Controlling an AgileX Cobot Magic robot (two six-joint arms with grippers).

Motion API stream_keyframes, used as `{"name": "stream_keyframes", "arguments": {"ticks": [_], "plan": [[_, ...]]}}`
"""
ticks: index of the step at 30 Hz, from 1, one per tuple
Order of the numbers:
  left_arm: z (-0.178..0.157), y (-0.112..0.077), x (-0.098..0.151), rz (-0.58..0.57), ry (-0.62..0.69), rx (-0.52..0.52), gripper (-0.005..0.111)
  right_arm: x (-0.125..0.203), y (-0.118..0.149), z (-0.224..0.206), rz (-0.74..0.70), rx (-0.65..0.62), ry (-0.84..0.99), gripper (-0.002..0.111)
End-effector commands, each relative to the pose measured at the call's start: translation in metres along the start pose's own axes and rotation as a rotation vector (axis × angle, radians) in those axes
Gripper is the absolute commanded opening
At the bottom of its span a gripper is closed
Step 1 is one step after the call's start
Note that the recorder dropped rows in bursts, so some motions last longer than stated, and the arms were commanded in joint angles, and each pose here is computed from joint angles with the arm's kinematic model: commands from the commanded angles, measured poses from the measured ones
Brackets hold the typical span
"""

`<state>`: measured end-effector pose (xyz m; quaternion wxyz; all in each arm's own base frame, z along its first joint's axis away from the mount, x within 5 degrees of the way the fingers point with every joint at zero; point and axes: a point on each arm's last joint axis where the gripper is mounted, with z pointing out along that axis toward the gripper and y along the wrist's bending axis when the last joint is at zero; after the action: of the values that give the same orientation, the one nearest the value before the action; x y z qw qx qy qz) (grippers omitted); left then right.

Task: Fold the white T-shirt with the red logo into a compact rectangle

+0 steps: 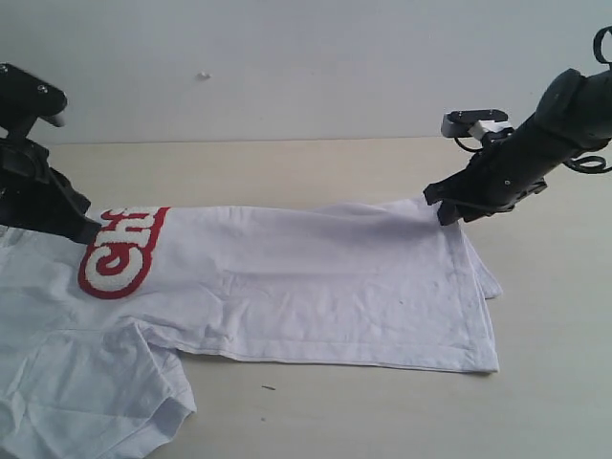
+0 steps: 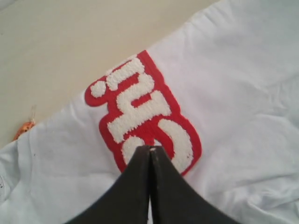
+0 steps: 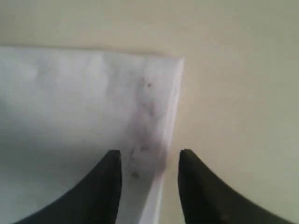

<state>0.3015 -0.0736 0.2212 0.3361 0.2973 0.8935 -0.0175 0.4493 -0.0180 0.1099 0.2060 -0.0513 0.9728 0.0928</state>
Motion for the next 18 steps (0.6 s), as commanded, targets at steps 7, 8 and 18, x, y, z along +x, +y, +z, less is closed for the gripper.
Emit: {"name": "stream_keyframes", "arguments": {"ticks": [7,8,18], "plan": [[0.026,0.009,-0.014,0.02,-0.002,-0.004,0.0,-0.011,-0.004,0.013,-0.054,-0.036,0.032,0.028],[0.027,0.009,-0.013,0.022,0.002,-0.003,0.0,-0.01,-0.004,0.014,-0.059,-0.046,0.041,0.025],[0.028,0.008,-0.012,0.024,0.011,0.003,0.0,-0.009,-0.001,0.012,-0.073,-0.072,0.061,0.02]]}}
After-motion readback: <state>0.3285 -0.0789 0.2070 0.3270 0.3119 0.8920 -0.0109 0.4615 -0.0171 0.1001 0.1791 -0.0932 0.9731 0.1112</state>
